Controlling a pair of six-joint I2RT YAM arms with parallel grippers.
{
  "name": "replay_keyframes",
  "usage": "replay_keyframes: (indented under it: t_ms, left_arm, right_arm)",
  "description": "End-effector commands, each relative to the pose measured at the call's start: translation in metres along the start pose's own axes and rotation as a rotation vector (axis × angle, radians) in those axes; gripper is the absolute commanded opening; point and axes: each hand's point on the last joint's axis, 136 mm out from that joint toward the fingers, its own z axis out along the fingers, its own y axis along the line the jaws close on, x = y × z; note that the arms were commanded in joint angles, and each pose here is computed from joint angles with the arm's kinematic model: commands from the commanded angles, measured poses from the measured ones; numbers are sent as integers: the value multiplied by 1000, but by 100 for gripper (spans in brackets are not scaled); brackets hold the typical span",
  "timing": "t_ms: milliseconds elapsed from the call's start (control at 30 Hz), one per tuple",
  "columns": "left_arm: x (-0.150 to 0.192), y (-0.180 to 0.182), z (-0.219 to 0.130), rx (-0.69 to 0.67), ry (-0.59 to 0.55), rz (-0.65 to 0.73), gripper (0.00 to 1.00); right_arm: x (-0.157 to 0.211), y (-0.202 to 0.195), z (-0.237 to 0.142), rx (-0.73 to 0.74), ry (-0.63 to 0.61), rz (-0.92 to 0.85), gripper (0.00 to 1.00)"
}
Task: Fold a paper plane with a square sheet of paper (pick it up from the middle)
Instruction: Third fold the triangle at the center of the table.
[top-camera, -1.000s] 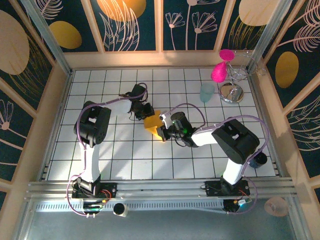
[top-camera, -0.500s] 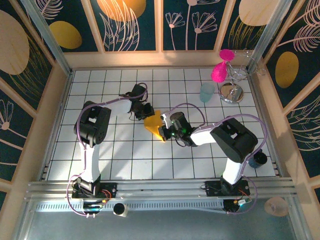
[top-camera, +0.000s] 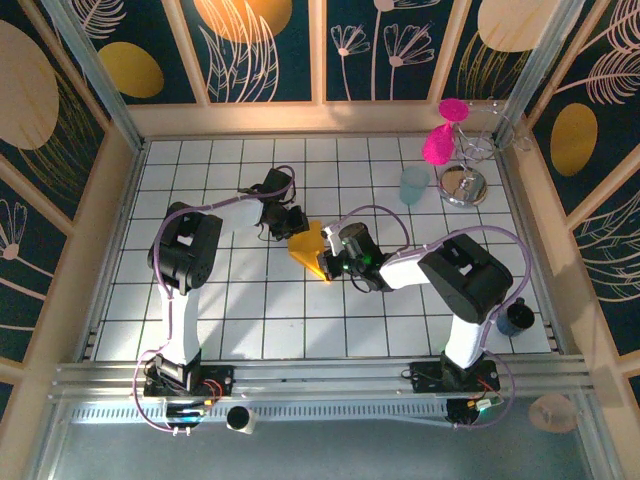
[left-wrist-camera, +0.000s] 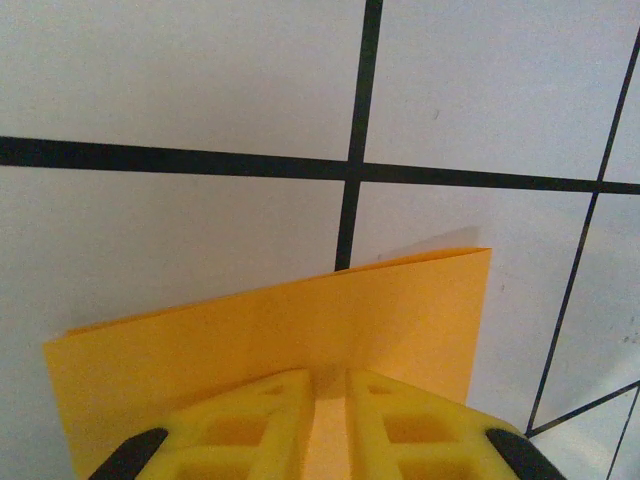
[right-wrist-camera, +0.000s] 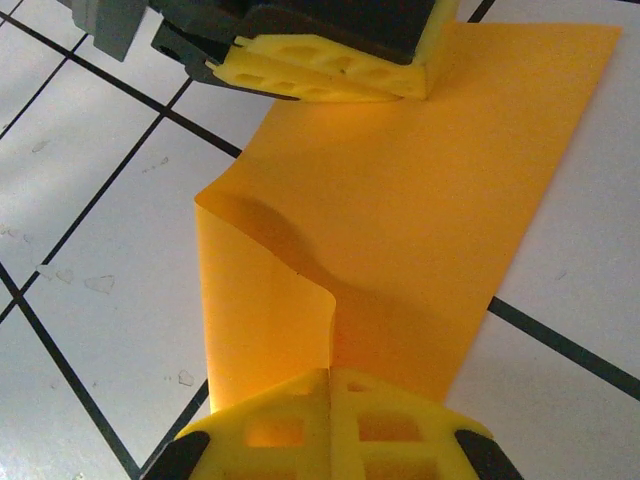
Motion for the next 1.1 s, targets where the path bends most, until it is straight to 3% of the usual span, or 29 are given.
replay_keyframes:
  t_ms: [0, 700, 1067]
  left_arm:
    - [28, 36, 24, -113, 100, -29, 19]
    - [27, 34, 22, -113, 95, -28, 19]
    - [12, 14, 10, -66, 49, -14, 20]
  right_arm:
    - [-6, -6, 4, 21, -4, 13, 0]
    - [0, -7, 8, 14, 33, 30, 0]
    - [8, -9, 10, 22, 62, 46, 0]
